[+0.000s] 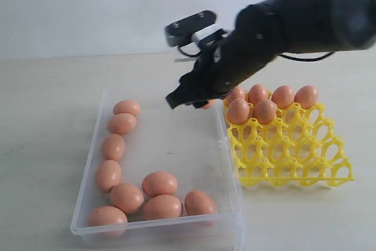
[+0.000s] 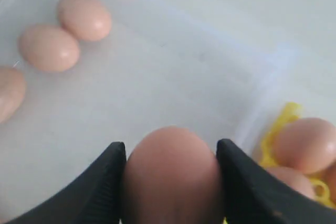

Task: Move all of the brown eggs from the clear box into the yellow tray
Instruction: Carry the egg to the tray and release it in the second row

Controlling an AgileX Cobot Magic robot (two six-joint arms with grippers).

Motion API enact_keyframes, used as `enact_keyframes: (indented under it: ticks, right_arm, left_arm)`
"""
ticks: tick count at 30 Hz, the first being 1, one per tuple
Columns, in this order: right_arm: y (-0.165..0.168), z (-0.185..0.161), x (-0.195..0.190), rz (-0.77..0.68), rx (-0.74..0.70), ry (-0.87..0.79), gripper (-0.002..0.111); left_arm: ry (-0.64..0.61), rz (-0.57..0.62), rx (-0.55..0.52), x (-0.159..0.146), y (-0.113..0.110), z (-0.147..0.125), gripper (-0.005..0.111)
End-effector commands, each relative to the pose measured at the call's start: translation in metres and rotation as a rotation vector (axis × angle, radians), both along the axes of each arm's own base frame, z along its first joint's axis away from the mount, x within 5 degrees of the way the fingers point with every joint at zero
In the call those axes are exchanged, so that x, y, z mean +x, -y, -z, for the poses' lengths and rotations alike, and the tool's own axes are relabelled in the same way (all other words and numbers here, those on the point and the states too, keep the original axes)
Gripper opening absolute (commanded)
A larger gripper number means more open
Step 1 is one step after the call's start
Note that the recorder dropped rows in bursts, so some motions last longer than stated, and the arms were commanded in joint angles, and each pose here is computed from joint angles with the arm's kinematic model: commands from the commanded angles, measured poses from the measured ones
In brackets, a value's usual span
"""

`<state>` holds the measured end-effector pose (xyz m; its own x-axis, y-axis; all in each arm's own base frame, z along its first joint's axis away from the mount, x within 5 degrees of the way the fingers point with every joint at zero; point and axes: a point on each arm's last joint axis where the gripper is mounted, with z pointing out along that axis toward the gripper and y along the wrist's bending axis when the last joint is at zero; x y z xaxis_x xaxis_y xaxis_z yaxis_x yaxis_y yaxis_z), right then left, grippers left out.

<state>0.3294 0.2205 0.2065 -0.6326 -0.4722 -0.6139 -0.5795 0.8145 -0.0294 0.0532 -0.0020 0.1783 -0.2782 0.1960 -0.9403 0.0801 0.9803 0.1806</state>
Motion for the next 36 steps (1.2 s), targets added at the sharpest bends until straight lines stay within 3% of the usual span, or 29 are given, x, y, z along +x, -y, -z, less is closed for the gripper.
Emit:
enact_keyframes:
  ticks: [1,4,12,22,26,31,34,36]
  right_arm:
    - [0.066,-0.006,-0.007,0.206,0.172,0.166,0.000]
    - [0.102,0.006,-0.009,0.300,0.211,0.229,0.000]
    - [0.145,0.036,-0.001,0.423,0.226,0.291,0.000]
    - [0.151,0.079,0.010,0.454,0.214,0.255,0.001]
    - [0.151,0.084,0.011,0.454,0.214,0.253,0.020]
    - [0.150,0.084,0.012,0.453,0.219,0.264,0.066]
    - [0.151,0.080,0.011,0.451,0.218,0.264,0.069]
    - [0.151,0.069,0.009,0.451,0.220,0.270,0.061]
  left_arm:
    - [0.016,0.002,-0.005,0.000,0.000,-0.002,0.000]
    - [0.016,0.002,-0.005,0.000,0.000,-0.002,0.000]
    - [0.016,0.002,-0.005,0.000,0.000,-0.002,0.000]
    - [0.016,0.002,-0.005,0.000,0.000,-0.002,0.000]
    - [0.016,0.002,-0.005,0.000,0.000,-0.002,0.000]
    - [0.016,0.002,-0.005,0.000,0.000,-0.002,0.000]
    - [0.016,0.002,-0.005,0.000,0.000,-0.002,0.000]
    - [0.016,0.002,-0.005,0.000,0.000,-0.002,0.000]
